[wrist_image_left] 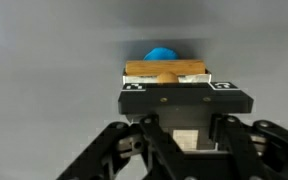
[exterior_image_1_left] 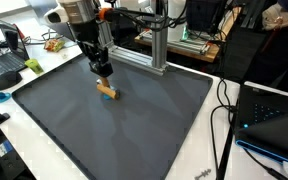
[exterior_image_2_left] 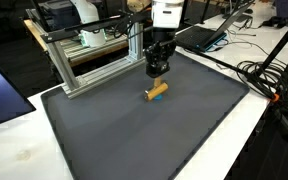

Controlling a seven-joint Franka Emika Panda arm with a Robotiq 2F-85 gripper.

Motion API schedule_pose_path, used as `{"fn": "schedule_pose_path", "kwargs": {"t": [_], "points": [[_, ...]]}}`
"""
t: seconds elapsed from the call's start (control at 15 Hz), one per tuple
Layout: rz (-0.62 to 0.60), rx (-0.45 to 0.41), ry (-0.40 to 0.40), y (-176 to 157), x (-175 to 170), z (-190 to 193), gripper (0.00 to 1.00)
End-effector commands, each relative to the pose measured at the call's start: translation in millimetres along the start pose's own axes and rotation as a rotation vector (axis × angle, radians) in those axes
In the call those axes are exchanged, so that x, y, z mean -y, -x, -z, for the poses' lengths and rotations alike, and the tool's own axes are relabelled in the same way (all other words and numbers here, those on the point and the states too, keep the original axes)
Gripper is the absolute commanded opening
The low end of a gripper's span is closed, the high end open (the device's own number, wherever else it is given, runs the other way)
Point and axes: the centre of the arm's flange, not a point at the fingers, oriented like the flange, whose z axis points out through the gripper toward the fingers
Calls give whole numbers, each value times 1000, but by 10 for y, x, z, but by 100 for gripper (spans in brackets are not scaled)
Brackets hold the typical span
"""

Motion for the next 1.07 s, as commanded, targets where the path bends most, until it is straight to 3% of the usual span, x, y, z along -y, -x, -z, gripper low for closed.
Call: {"fn": "schedule_pose_path", "kwargs": {"t": [0.0, 0.73, 1.0], "points": [[-33, 28, 10, -62, 21, -89, 22], [-12, 133, 9, -18, 106, -232, 22], [-28, 85, 11, -41, 91, -191, 22]]}}
